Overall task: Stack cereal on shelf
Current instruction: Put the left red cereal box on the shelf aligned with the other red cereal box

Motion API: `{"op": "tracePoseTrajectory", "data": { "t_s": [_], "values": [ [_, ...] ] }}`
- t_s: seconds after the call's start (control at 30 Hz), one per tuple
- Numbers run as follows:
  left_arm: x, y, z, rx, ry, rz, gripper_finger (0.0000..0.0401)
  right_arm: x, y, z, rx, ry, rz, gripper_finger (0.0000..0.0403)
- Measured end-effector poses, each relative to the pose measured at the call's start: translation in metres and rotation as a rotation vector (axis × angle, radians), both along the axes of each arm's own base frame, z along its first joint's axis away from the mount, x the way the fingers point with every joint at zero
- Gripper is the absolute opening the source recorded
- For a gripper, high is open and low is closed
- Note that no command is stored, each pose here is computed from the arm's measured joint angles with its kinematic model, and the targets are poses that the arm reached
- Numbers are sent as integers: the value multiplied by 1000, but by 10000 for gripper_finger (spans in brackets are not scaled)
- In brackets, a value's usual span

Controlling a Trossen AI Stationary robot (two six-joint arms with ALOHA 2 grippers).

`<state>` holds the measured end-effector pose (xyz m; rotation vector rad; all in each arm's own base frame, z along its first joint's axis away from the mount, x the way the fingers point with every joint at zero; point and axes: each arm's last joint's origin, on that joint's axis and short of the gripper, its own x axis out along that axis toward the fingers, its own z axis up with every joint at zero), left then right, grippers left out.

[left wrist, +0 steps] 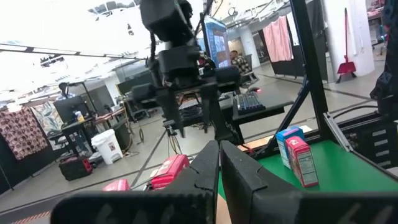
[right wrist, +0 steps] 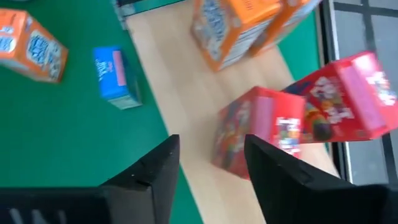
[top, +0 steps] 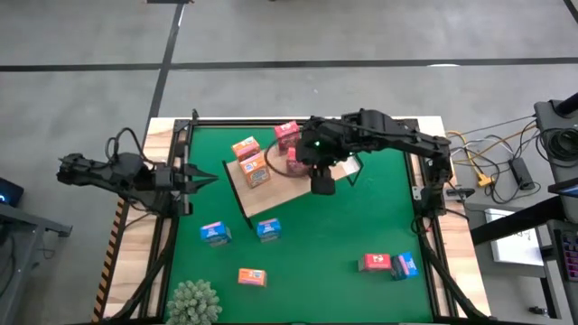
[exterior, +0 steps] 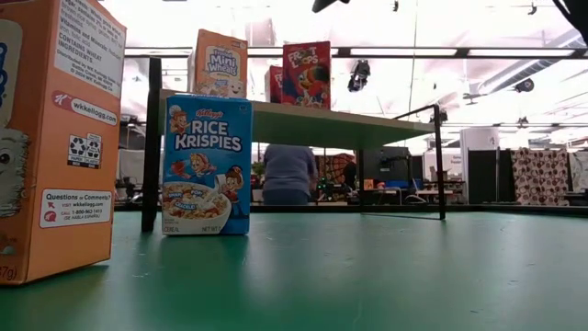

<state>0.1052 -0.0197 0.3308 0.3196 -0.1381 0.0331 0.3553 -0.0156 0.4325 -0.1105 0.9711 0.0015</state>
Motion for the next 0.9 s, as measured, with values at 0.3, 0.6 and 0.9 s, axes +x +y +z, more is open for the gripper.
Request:
{"op": "tracePoseTrajectory", "data": {
  "t_s": [0.3, 0.6, 0.9],
  "values": [
    [0, 0, -2, 11, 15, 1, 0, 8, 12, -36, 17, 136, 13, 81],
    [-1, 0, -1, 21, 11, 2, 0, 14, 3, -62, -64, 202, -32, 16],
    [-1, 0, -1, 28, 7, 3, 0, 16, -11, -65, -184, 180, -168, 9]
  ]
}}
